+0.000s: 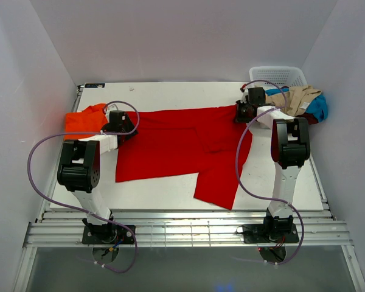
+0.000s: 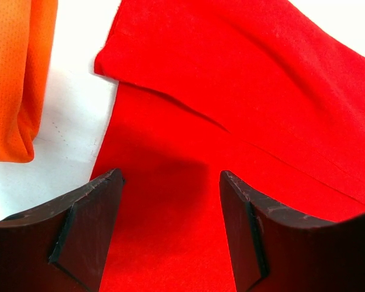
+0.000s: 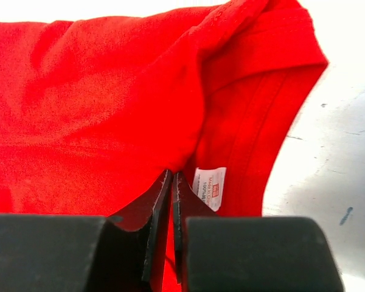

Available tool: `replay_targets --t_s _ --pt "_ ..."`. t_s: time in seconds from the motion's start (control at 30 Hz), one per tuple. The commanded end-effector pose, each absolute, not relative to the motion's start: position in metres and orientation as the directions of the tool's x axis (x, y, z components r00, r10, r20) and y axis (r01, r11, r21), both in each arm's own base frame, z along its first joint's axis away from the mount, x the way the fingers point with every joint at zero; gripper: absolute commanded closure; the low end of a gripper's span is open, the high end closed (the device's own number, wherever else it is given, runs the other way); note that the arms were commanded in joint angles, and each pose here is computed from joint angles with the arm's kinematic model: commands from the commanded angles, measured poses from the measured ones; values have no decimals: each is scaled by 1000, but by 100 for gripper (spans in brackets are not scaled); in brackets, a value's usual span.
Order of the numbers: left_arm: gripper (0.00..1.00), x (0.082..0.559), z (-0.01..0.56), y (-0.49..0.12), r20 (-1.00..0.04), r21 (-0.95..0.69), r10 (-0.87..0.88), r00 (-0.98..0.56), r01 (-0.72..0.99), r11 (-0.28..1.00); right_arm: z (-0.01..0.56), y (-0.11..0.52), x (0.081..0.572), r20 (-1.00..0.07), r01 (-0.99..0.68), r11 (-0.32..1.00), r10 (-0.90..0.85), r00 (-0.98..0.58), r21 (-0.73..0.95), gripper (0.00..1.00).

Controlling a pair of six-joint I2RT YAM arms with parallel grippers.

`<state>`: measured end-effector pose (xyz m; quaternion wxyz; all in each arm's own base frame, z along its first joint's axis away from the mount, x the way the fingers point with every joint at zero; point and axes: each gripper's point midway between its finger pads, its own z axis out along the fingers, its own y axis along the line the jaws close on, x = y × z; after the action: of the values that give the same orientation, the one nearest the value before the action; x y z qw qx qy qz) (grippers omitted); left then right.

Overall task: Fold and stack the t-shirts
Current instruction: Fold the flattened tshirt in 1/3 of the way

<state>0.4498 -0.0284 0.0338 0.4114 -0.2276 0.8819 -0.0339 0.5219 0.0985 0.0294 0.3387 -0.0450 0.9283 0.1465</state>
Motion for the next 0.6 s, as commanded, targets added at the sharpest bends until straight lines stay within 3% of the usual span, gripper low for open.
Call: replay_targets --t_s 0.0,0.57 --pt "24 446 53 -18 -735 -230 -424 -530 -393 890 63 92 540 -705 -191 963 -2 -709 190 91" --pt "24 442 49 -1 -729 -219 -440 -524 -431 875 69 75 543 -710 -167 977 -22 -704 136 92"
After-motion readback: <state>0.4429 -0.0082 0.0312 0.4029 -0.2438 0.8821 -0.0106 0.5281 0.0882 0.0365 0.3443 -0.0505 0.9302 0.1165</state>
